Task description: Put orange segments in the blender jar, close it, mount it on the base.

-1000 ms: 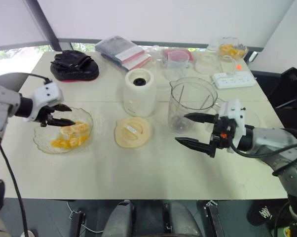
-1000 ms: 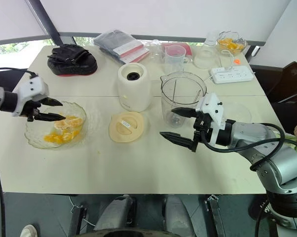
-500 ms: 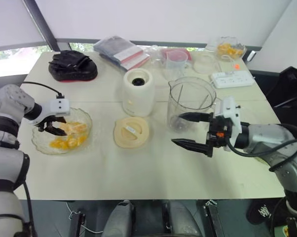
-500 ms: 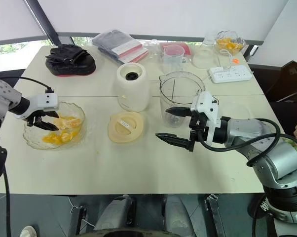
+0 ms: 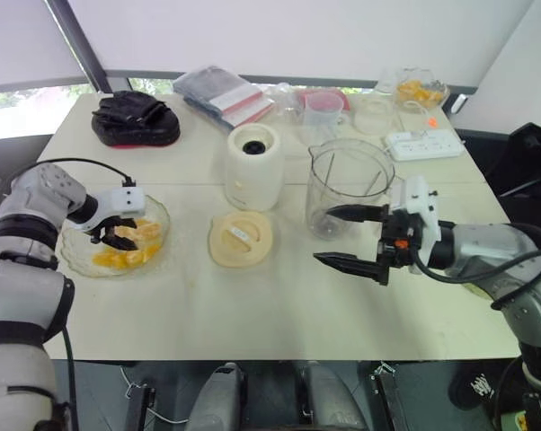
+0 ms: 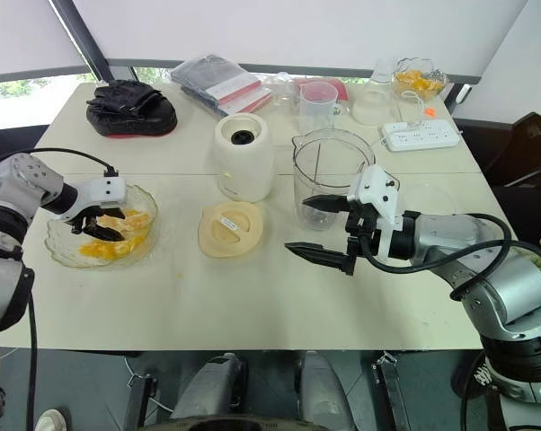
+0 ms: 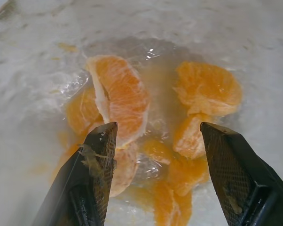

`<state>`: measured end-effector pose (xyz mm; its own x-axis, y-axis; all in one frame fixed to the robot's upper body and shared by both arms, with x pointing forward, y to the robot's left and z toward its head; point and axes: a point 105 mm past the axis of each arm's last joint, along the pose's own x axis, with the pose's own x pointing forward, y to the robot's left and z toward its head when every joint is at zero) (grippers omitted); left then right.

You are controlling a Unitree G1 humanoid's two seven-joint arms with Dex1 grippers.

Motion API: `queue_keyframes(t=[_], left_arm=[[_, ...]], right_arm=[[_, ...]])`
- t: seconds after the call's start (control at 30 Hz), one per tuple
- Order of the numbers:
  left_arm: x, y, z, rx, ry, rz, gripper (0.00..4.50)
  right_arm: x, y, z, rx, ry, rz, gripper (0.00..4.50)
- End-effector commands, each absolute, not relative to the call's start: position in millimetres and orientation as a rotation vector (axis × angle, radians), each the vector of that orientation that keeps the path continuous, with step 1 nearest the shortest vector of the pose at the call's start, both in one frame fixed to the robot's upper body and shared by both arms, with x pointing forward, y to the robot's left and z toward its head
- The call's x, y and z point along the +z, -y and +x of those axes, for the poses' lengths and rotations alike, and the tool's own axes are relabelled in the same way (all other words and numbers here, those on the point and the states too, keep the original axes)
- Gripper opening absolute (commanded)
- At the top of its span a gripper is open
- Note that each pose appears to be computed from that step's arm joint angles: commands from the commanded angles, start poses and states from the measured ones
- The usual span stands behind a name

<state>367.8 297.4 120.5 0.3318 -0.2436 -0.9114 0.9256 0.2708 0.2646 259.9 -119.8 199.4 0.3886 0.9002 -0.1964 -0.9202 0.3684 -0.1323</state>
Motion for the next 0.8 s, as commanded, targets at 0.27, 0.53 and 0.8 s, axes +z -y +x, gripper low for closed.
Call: queue_keyframes(t=[0.27, 0.53, 0.8], left_arm=[[122, -299, 379, -0.855, -0.847, 0.998, 2.90], [116, -295, 386, -0.806, -0.820, 1.003, 2.90], [107, -290, 391, -0.775, -0.810, 1.002, 2.90]], right_arm=[[206, 119, 257, 1.159, -0.060, -0.264, 4.50], [206, 119, 257, 1.154, -0.061, -0.268, 4.50], [207, 120, 258, 1.146, -0.054, -0.277, 4.50]])
